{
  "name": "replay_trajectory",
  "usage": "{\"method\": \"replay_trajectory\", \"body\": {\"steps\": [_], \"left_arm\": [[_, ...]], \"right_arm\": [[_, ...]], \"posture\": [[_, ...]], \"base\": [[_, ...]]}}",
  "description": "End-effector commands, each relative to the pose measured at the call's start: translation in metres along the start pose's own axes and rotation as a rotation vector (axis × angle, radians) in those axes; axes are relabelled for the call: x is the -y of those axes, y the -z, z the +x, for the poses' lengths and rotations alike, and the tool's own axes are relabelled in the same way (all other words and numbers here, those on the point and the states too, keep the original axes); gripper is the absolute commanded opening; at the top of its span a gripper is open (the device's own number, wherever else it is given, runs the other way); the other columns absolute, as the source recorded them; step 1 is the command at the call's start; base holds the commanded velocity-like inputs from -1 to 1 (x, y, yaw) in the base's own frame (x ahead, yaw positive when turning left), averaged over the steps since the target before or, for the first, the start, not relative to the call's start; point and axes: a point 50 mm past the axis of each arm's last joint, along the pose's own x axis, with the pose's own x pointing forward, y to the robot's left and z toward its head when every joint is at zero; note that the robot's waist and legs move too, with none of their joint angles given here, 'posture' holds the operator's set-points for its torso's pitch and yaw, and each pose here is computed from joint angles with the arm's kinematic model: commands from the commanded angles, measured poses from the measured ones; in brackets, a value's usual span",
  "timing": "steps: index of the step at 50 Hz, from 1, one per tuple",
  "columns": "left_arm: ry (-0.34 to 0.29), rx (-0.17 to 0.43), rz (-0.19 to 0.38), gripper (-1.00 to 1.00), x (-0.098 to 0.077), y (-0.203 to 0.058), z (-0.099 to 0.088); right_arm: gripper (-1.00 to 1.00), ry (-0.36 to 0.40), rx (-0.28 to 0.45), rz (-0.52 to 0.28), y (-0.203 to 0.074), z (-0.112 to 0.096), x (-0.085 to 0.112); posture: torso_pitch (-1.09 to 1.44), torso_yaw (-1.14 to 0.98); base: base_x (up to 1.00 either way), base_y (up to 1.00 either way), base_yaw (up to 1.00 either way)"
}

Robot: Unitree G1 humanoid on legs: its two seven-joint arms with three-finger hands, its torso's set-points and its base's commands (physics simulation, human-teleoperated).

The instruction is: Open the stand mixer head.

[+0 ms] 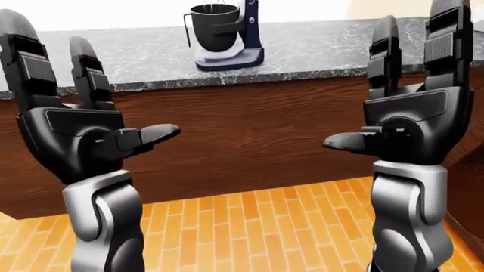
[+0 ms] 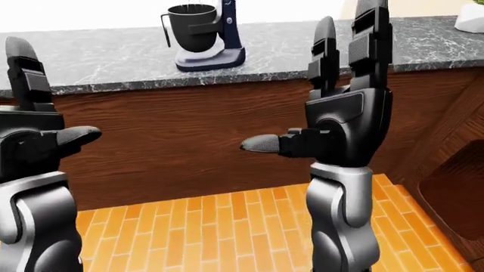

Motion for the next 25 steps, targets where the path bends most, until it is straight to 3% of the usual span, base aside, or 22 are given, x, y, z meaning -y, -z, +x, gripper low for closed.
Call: {"method": "replay_trajectory", "body": {"steps": [1,4,10,22,25], "left_arm": [[0.022,0.090,-0.009,1.00,0.0035,-0.0156,0.0017],[0.024,0.090,-0.009,1.00,0.0040,-0.0153,0.0019],[0.018,0.087,-0.009,1.00,0.0017,-0.0141,0.0007],[0.013,0.086,-0.007,1.00,0.0000,-0.0133,0.0007],[0.015,0.087,-0.007,1.00,0.0005,-0.0138,0.0001]], "right_arm": [[1.00,-0.049,0.074,0.020,-0.0130,0.0022,-0.0089],[1.00,-0.063,0.066,0.050,-0.0142,0.0005,-0.0104],[1.00,-0.066,0.054,0.008,-0.0087,-0.0004,-0.0104],[1.00,-0.076,0.064,0.023,-0.0110,-0.0010,-0.0121],[1.00,-0.077,0.053,0.014,-0.0099,-0.0018,-0.0126]], "posture": [[0.00,0.00],[0.00,0.00],[0.00,0.00],[0.00,0.00],[0.00,0.00]], "base": [[0.00,0.00,0.00],[0.28,0.00,0.00],[0.52,0.00,0.00],[0.23,0.00,0.00],[1.00,0.00,0.00]]}}
